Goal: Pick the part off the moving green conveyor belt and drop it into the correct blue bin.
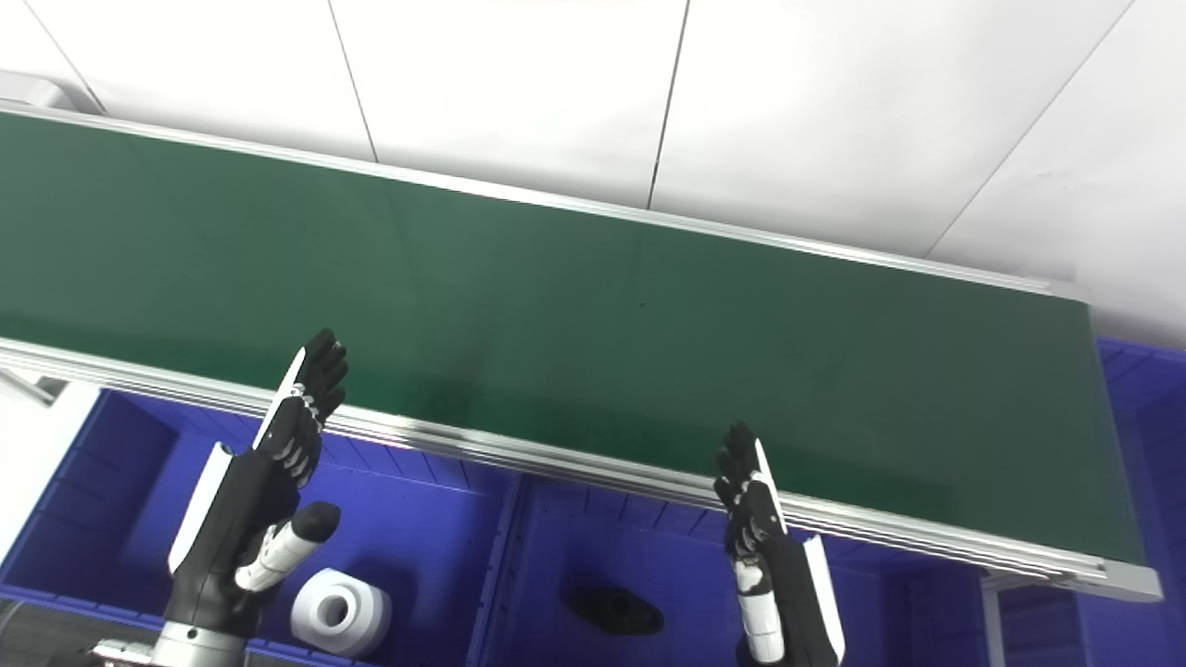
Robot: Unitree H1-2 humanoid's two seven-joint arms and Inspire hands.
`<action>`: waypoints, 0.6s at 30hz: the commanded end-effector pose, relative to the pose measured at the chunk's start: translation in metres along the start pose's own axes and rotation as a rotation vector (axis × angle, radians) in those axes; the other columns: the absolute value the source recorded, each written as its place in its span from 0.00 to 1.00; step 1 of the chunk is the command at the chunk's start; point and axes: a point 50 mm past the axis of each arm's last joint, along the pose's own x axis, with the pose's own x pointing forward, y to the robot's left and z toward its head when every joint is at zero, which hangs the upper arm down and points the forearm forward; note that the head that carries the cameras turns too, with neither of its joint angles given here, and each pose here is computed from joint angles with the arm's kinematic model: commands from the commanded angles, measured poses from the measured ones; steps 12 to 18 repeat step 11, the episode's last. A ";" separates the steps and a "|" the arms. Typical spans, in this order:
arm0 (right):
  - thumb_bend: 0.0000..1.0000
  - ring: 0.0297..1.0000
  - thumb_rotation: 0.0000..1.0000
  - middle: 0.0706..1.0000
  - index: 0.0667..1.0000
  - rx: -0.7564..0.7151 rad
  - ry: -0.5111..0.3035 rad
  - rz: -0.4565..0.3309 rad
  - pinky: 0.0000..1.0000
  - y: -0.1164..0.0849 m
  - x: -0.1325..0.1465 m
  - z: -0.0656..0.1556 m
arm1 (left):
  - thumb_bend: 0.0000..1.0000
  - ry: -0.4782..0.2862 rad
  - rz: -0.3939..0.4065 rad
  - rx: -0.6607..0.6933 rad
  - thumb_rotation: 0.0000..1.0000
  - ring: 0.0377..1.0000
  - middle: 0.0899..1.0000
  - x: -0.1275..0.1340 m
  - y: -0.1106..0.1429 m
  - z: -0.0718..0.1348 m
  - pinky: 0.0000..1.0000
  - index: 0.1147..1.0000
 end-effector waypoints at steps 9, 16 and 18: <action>0.96 1.00 0.99 1.00 1.00 -0.091 -0.137 -0.176 1.00 0.013 -0.039 0.041 | 0.78 -0.150 -0.083 -0.212 0.81 1.00 1.00 0.024 -0.024 0.043 1.00 1.00; 0.96 1.00 0.99 1.00 1.00 -0.088 -0.139 -0.210 1.00 0.020 -0.047 0.044 | 0.78 -0.166 -0.109 -0.223 0.84 1.00 1.00 0.031 -0.027 0.045 1.00 1.00; 0.96 1.00 0.99 1.00 1.00 -0.088 -0.139 -0.210 1.00 0.020 -0.047 0.044 | 0.78 -0.166 -0.109 -0.223 0.84 1.00 1.00 0.031 -0.027 0.045 1.00 1.00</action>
